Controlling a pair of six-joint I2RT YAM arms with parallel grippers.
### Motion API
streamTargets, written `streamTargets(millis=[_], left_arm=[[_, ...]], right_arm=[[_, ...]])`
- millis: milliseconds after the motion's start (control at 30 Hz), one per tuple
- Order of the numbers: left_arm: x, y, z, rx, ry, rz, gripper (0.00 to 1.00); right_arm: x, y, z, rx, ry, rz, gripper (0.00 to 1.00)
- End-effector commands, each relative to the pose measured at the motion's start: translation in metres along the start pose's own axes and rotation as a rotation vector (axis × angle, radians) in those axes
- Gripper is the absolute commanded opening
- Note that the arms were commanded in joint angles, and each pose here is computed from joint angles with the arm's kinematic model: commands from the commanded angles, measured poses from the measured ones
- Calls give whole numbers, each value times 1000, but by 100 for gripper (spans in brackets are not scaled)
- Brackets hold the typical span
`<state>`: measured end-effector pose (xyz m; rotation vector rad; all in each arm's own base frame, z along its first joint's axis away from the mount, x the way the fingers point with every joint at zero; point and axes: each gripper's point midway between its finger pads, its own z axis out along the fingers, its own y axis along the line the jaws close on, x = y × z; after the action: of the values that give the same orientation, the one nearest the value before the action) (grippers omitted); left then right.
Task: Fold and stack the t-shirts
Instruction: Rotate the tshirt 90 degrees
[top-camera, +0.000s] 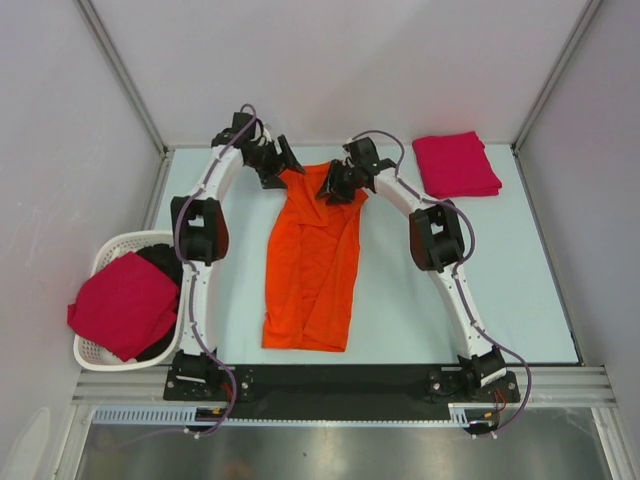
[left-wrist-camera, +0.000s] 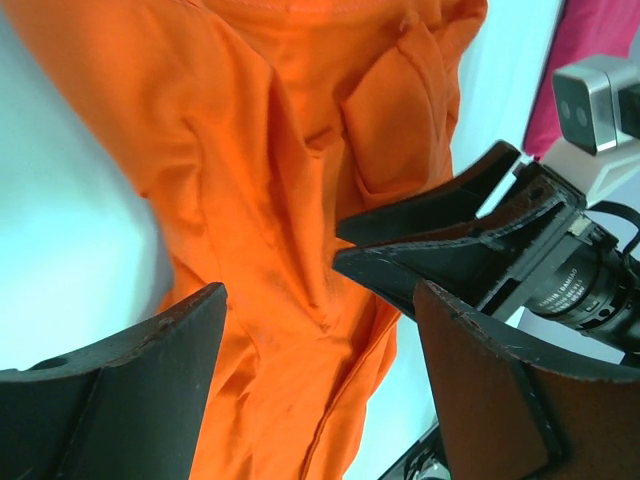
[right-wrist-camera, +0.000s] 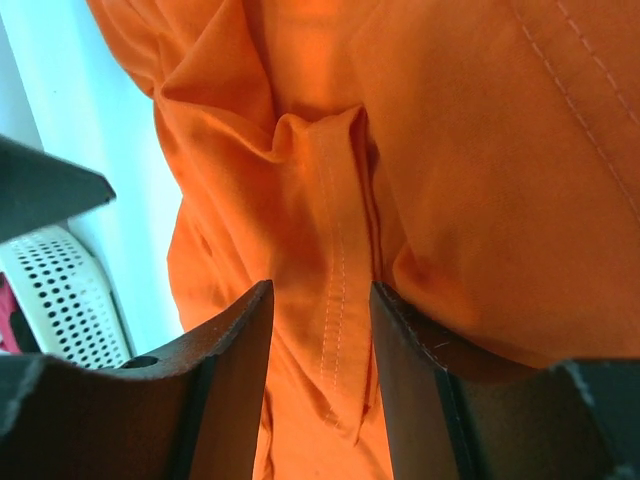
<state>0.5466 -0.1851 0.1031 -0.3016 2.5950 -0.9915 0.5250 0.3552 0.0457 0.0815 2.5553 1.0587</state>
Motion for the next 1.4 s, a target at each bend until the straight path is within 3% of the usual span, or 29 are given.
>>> streamTargets(millis=[0, 333, 500, 600, 633, 700, 833, 1367], left_arm=[[3, -43, -18, 76, -22, 82, 80], [9, -43, -23, 76, -12, 81, 78], [12, -40, -20, 74, 0, 73, 75], [16, -34, -16, 65, 16, 64, 69], [17, -31, -14, 57, 18, 60, 66], [24, -22, -9, 41, 41, 41, 49], [34, -10, 5, 32, 83, 8, 1], [49, 44, 24, -166, 129, -28, 0]], right_arm=[[-8, 1, 9, 17, -42, -60, 48], [-16, -10, 22, 40, -74, -95, 41], [-14, -13, 23, 49, -71, -104, 33], [-14, -1, 27, -11, -72, -110, 21], [-14, 1, 27, -16, -71, -110, 12], [-14, 6, 27, -16, -74, -115, 1], [-24, 11, 14, -7, -110, -128, 0], [-71, 6, -38, 63, -246, -156, 0]])
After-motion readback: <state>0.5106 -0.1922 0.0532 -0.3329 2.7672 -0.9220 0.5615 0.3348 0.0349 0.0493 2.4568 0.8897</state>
